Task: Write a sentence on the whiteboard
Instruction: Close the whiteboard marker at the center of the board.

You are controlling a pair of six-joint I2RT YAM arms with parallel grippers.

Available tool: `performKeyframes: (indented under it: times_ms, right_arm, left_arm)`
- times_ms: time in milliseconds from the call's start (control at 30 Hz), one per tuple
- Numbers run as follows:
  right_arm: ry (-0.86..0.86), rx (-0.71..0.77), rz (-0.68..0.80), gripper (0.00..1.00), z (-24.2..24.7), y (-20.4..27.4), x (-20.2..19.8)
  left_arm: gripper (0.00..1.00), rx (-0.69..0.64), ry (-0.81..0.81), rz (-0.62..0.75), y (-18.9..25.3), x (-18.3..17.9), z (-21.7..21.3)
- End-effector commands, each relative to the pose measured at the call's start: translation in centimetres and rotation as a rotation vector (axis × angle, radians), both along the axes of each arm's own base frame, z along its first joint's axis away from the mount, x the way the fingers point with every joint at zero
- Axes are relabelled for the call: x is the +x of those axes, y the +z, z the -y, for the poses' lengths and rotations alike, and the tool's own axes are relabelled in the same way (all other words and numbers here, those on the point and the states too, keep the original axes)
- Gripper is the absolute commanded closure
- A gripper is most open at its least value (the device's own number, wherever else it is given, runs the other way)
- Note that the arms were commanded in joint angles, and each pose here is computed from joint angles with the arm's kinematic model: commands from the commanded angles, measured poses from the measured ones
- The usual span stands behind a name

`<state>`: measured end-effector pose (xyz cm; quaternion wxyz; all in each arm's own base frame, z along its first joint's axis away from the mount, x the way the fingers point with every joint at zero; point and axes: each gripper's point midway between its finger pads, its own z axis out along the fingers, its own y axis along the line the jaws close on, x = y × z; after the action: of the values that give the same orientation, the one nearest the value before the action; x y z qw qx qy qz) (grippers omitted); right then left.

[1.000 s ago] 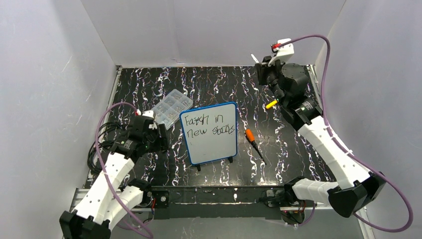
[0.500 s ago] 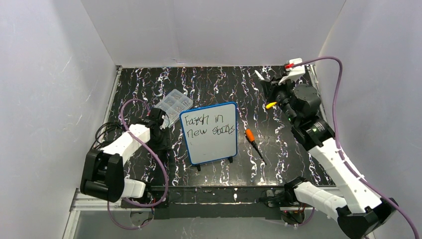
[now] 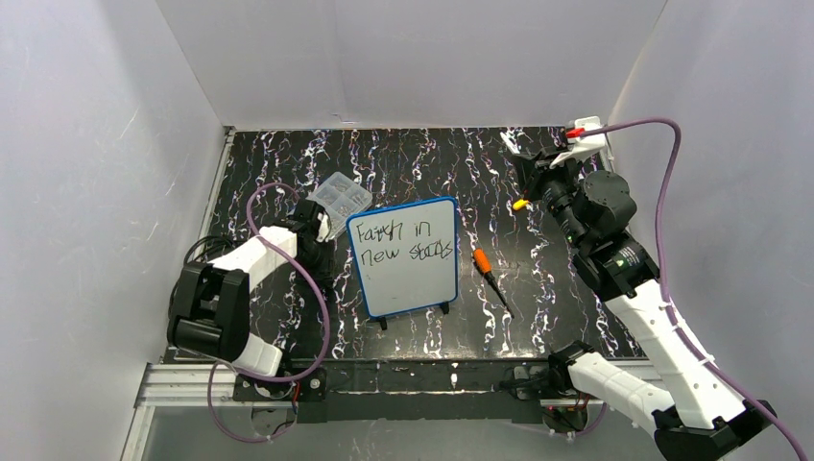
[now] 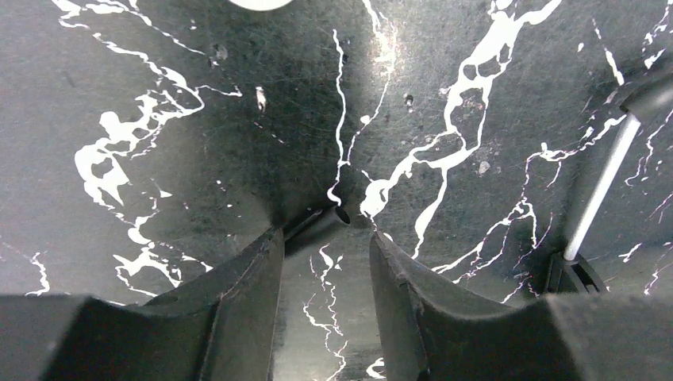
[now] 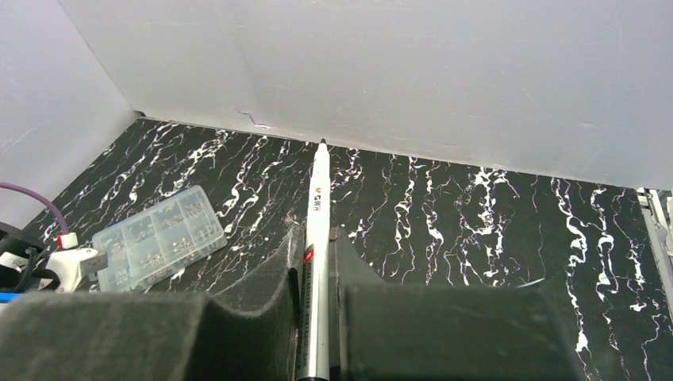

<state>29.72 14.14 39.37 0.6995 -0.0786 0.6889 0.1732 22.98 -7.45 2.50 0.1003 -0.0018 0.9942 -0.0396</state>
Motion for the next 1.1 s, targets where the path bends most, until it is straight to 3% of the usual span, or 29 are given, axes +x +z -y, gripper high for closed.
performKeyframes:
  times_ms: [0, 267, 600, 1067]
  right_arm:
    - [-0.016, 0.002, 0.038, 0.99, 0.4, 1.0, 0.1]
    - [-0.020, 0.000, 0.040, 0.99, 0.4, 0.9, 0.2]
    - [-0.024, -0.002, 0.048, 0.99, 0.6, 1.0, 0.0]
    - [-0.023, 0.008, 0.068, 0.99, 0.9, 1.4, -0.4]
  left_arm:
    - [0.59, -0.055, -0.038, -0.023, 0.3, 0.0, 1.0]
    - [0.64, -0.088, 0.010, -0.064, 0.3, -1.2, 1.4]
    - [0.67, 0.008, 0.075, -0.109, -0.6, -1.7, -0.1]
    - [0.75, 0.031, 0.081, -0.163, -1.6, -2.0, -0.3]
